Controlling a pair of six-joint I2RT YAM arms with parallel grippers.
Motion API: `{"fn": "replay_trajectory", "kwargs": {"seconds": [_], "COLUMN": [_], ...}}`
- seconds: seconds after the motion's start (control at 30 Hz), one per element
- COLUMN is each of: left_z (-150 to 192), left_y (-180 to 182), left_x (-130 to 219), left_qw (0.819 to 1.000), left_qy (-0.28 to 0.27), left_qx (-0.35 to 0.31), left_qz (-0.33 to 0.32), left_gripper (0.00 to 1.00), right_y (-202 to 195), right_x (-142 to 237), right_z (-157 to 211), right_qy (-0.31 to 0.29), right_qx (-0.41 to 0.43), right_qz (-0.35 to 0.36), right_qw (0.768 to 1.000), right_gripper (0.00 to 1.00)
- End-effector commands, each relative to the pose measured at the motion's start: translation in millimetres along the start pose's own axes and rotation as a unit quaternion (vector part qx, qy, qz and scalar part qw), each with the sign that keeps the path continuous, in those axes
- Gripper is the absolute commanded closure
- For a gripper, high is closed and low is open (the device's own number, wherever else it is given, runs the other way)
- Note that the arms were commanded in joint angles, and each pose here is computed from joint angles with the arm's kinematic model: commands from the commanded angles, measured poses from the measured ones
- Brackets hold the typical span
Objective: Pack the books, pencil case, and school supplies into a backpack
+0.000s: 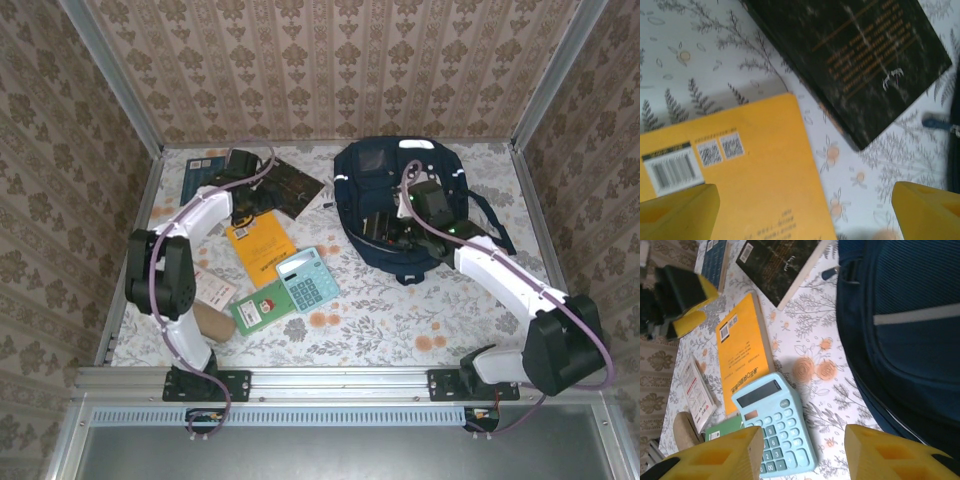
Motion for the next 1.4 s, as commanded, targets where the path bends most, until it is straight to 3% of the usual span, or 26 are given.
{"fn": "replay_trajectory", "kwargs": {"seconds": [0.0, 0.2, 0.47, 0.67, 0.9, 1.13, 1.37], "left_z": [-29.9, -77.0, -102.9, -86.8, -41.3, 11.3, 14.0], "left_y": [-5.5, -11.2, -38.8, -58.6, -66.2, -67.8, -56.6], "left_x": [-17.2, -48.9, -98.7, -128.4, -141.2, -124.1, -98.1], "left_qw": [0.999, 0.997, 0.998, 0.999, 0.998, 0.991, 0.992], "left_qy": [-0.034, -0.071, -0.053, -0.003, 0.064, 0.091, 0.080], "left_qx": [0.033, 0.039, 0.032, 0.026, 0.012, -0.093, -0.094], "left_qz": [0.006, 0.008, 0.017, 0.028, 0.016, -0.012, -0.008], "left_gripper": [0.10, 0.10, 0.13, 0.16, 0.23, 0.25, 0.23], "right_y": [12.9, 23.1, 18.9, 14.9, 11.6, 11.2, 12.9], "right_x": [-3.1, -23.3, -36.4, -43.6, -56.0, -74.3, -114.3], "right_z": [-26.3, -30.2, -23.9, -20.0, -21.8, -29.4, -51.9], "right_qy": [-0.038, -0.012, 0.013, 0.028, 0.045, 0.048, 0.026], "right_qx": [0.038, 0.056, 0.050, 0.048, 0.042, 0.029, 0.051], "right_qz": [0.004, 0.001, 0.008, 0.018, 0.027, 0.021, 0.025], "right_qw": [0.999, 0.998, 0.999, 0.998, 0.998, 0.998, 0.998], "right_gripper": [0.53, 0.53, 0.53, 0.53, 0.52, 0.55, 0.65]}}
Point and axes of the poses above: each hand's point on the last joint's axis, 136 mm out from that joint toward the fingers, its own x axis back along the fingers, its own y axis along the line the jaws close on, z = x × y, the point moved 5 cm from there along x, back along the fingers, and after that the axes turned 13 degrees about x, right-handed, at the moved point
